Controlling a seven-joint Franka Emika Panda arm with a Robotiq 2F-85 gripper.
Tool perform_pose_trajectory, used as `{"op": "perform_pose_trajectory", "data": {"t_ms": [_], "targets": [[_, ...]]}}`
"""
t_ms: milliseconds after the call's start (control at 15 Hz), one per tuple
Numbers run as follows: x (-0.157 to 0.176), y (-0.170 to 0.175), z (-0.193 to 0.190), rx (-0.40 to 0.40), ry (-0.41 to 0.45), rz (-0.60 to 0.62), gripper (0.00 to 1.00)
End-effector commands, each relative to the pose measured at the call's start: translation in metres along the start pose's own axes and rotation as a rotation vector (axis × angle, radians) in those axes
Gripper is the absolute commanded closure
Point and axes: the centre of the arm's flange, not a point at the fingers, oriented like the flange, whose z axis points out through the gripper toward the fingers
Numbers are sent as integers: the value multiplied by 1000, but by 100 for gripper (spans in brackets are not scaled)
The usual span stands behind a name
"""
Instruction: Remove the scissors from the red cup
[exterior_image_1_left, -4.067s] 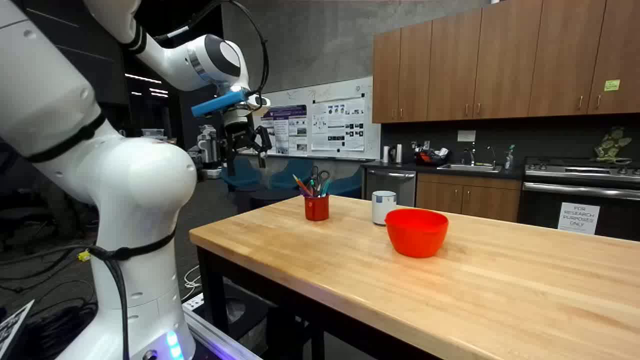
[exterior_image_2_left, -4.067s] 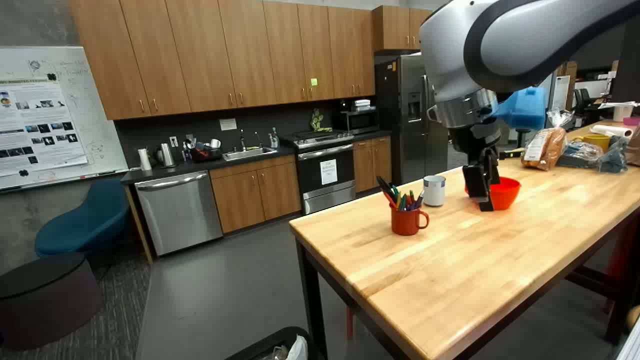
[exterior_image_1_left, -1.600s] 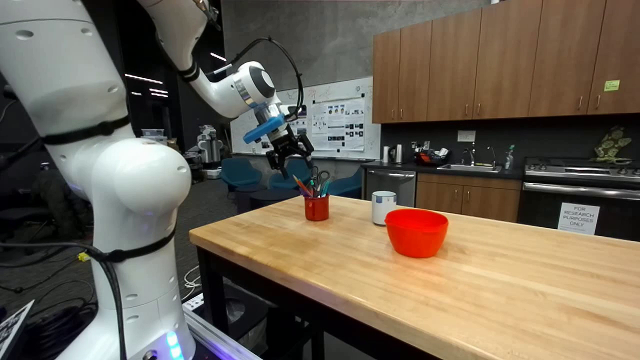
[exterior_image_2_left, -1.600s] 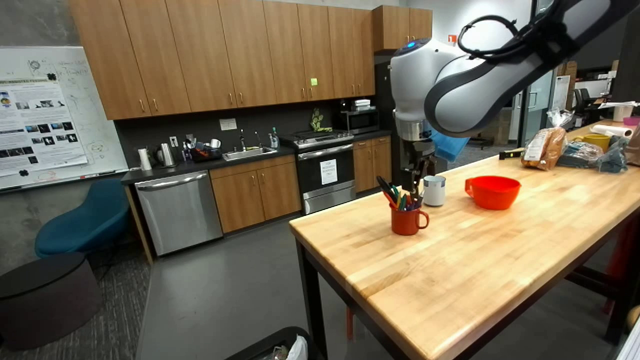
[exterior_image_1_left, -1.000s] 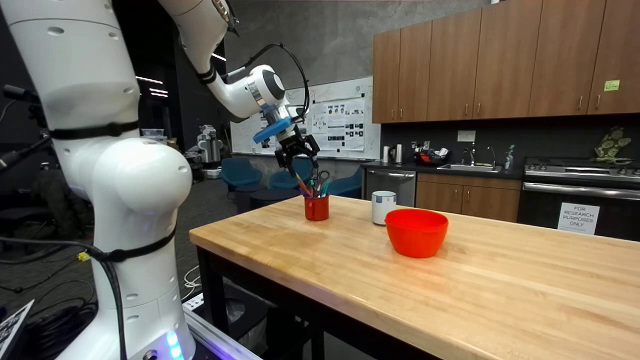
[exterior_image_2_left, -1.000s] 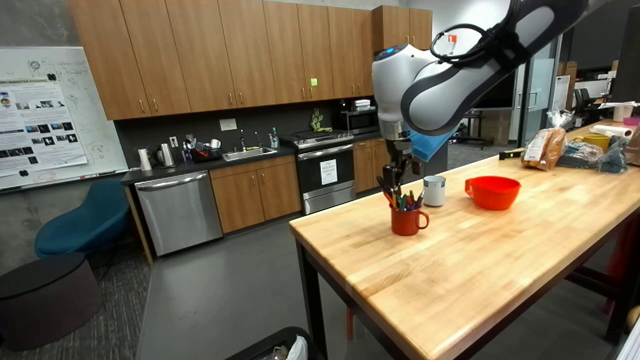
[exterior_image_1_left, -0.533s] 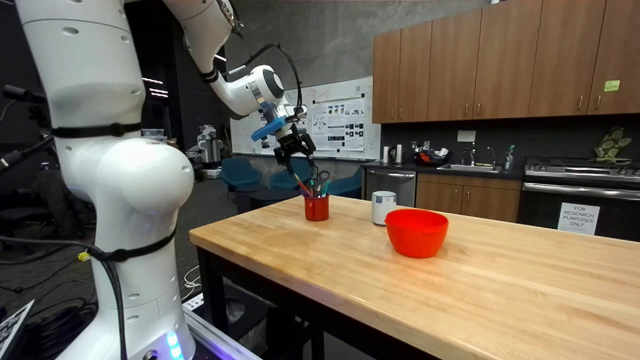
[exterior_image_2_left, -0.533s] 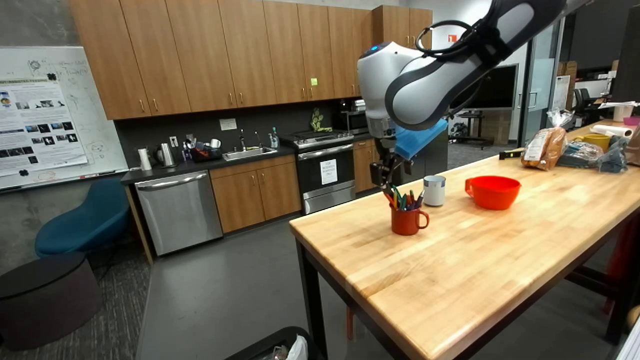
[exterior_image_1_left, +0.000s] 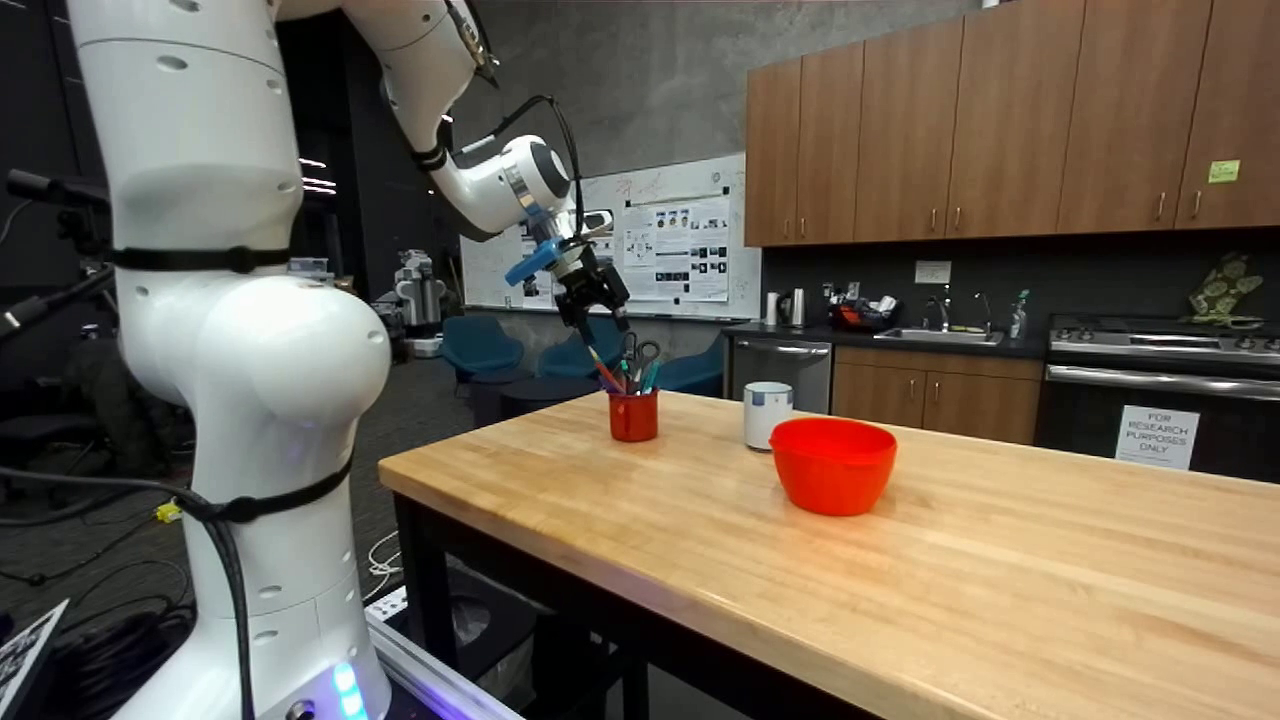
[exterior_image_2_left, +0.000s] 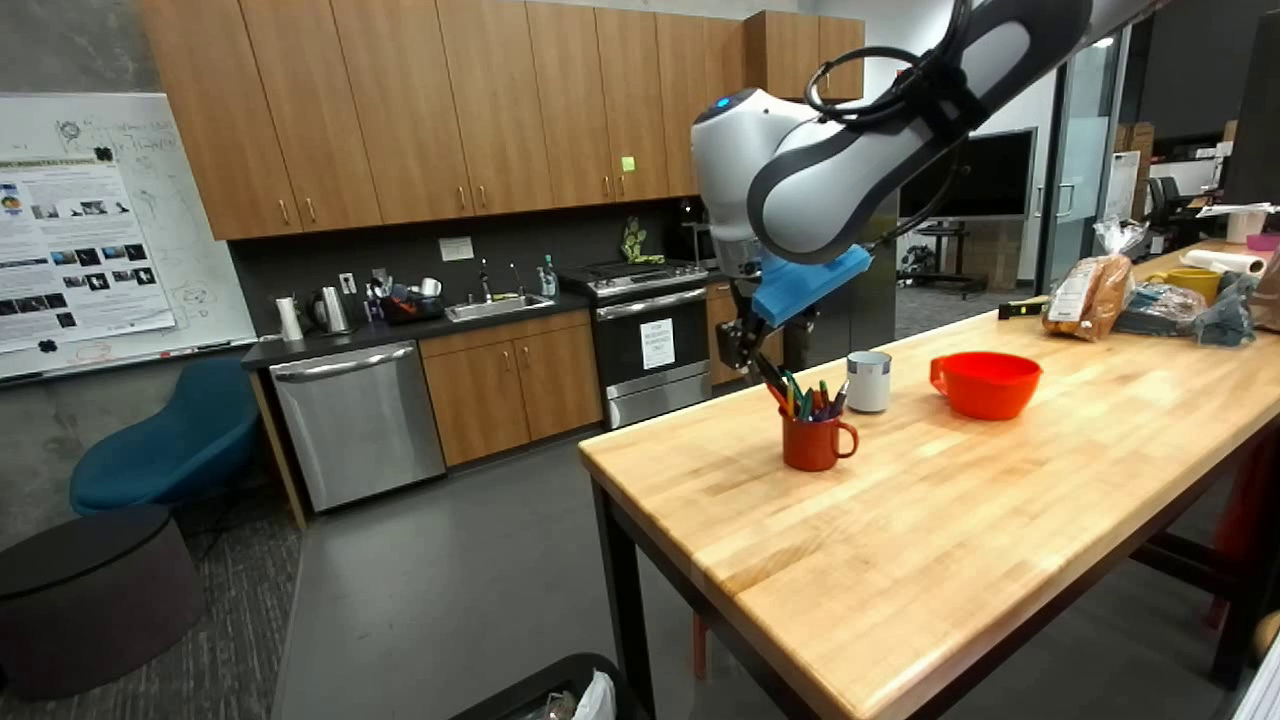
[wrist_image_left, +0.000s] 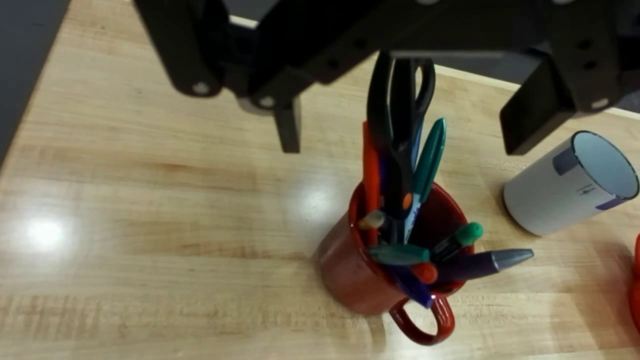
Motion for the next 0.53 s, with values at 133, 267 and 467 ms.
{"op": "perform_pose_trajectory", "data": {"t_ms": [133, 267, 467], "targets": [[20, -9, 8, -111, 47, 94, 0], [22, -9, 15, -147, 49, 108, 0], [26, -9, 29, -190, 39, 107, 0]]}}
